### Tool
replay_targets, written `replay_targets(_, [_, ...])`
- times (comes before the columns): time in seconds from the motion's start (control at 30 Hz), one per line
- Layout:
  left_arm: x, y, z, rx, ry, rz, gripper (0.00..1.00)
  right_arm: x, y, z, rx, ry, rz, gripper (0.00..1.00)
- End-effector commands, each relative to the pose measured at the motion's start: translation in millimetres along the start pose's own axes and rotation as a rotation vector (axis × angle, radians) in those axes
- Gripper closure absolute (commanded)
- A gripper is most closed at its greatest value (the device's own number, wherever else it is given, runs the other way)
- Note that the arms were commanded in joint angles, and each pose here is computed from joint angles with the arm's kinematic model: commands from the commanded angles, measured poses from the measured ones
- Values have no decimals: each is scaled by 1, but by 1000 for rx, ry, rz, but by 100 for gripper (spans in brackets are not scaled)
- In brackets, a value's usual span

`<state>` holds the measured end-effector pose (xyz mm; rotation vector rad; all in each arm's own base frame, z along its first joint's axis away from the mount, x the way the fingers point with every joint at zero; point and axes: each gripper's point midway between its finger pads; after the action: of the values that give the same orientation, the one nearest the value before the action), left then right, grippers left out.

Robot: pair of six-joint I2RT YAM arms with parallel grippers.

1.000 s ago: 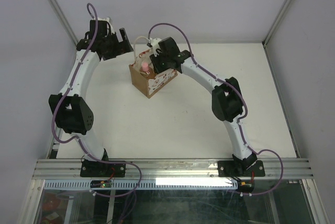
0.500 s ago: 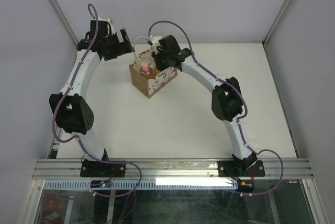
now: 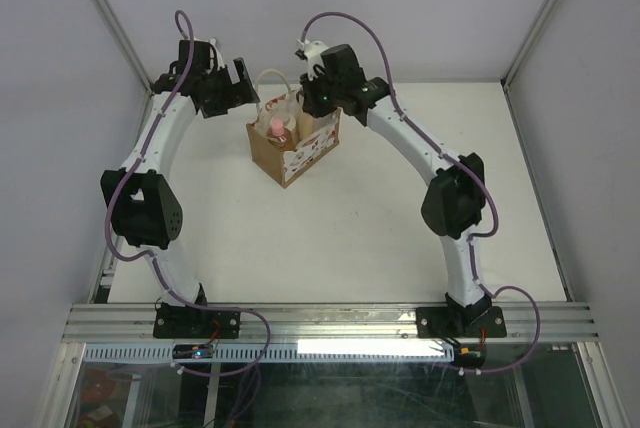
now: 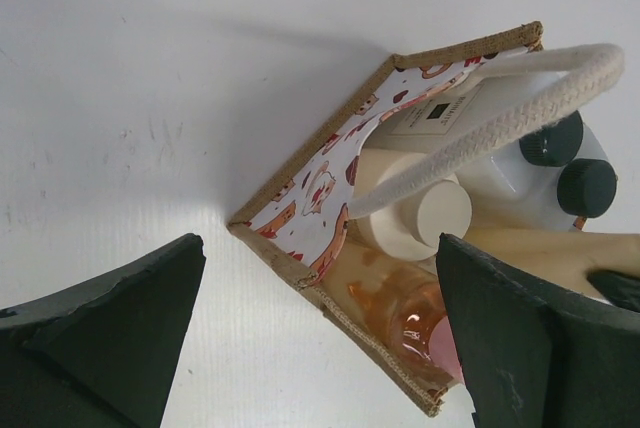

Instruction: Take the personal care products out of the canvas bag

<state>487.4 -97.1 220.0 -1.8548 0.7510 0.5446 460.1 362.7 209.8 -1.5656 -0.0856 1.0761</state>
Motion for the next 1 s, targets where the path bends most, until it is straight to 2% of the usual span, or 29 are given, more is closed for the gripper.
replay_targets(0.0, [-13,-30,-17,8,63,-86,1,-75,-86,8,71,-68,-257,100])
replay_targets(0.13, [-12,-30,-16,9,59,-84,1,-95,-101,0,200,-182,-346,100])
replay_targets(0.27, [-14,-30,-15,12,53,-88,1,-114,-115,-10,411,-329,-378,100])
replay_targets(0.47, [-14,-29,-11,10,45,-87,1,-142,-138,-57,652,-420,-459,100])
replay_targets(0.6, [-14,-29,-12,9,46,-86,1,-163,-152,-100,773,-410,-569,100])
replay_targets(0.67, [-13,-29,-11,10,44,-86,1,-169,-151,-121,761,-386,-616,100])
replay_targets(0.97, [-16,-30,-8,18,35,-94,1,-170,-111,-179,871,-264,-583,100])
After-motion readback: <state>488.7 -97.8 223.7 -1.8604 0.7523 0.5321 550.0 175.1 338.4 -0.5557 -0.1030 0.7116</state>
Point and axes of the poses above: each gripper's point midway between its finger pads, its own x axis out along the fingers, its own z axis along the line the jaws close on, y = z × x, and after that the axes turned 1 degree about x, right-handed
